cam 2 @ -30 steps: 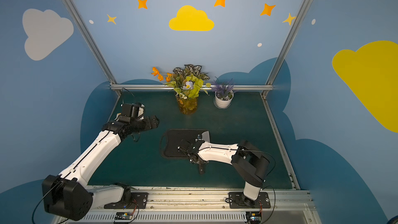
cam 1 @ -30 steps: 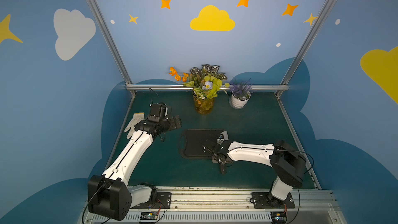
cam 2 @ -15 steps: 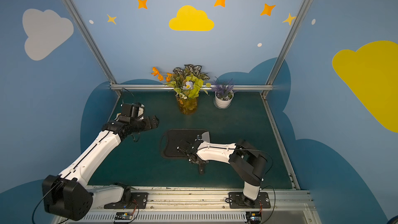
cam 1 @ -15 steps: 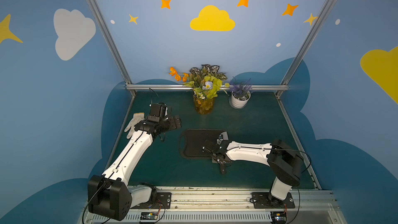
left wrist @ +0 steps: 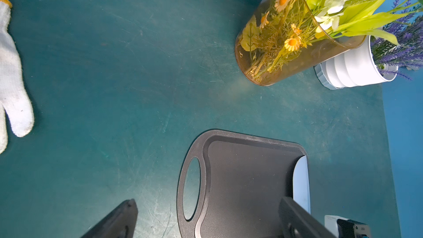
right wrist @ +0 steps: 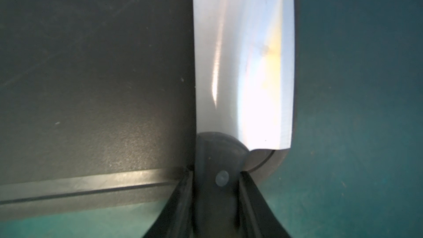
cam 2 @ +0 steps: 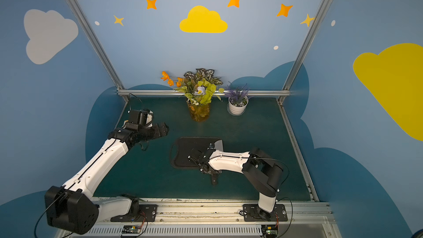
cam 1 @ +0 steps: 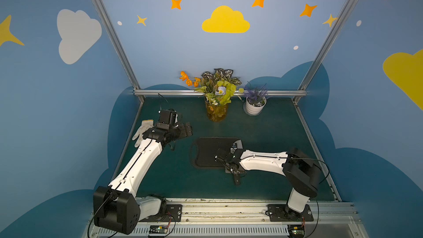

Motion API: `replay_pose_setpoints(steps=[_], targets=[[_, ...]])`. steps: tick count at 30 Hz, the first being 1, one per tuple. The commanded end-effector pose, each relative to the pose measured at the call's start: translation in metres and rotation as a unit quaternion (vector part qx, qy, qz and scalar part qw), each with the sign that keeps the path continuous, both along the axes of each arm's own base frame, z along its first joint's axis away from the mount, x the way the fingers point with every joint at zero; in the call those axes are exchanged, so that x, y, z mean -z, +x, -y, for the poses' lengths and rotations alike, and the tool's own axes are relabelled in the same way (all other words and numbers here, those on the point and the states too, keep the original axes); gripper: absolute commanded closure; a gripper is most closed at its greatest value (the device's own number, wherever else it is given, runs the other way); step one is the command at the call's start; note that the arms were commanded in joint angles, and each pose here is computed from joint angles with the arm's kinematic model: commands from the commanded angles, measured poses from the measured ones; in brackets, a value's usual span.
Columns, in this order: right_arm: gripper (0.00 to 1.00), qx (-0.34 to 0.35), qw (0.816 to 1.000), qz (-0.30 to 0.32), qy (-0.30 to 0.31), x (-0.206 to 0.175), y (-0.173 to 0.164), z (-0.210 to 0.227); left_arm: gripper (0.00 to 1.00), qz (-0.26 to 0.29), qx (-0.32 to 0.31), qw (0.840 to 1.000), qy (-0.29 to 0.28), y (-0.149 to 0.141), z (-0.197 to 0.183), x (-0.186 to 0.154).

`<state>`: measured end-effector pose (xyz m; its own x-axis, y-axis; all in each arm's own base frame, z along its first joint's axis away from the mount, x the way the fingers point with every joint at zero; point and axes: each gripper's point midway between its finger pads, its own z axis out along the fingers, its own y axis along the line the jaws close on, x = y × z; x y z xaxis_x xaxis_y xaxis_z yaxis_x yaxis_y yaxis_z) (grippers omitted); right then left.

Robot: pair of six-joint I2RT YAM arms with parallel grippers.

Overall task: Align the knife with the edge of the cutting board
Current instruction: Adjust the knife at the edge of the cutting board.

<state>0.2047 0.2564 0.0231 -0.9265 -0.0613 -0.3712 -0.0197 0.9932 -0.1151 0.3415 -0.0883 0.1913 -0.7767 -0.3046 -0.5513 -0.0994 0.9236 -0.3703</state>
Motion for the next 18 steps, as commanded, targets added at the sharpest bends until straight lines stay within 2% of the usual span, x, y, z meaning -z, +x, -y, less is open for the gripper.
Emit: replay_pose_setpoints(steps=[1, 18], targets=[[0.61, 0.006, 1.000, 0.002, -0.007, 0.0005, 0.0037, -0.0007, 0.00, 0.001, 0.004, 1.000, 0.001, -0.0004, -0.0003, -0.0006], [0.44, 0.007, 1.000, 0.000, -0.003, -0.0006, 0.0042, -0.0012, 0.00, -0.001, 0.002, 1.000, 0.002, 0.0000, -0.0016, 0.0004]])
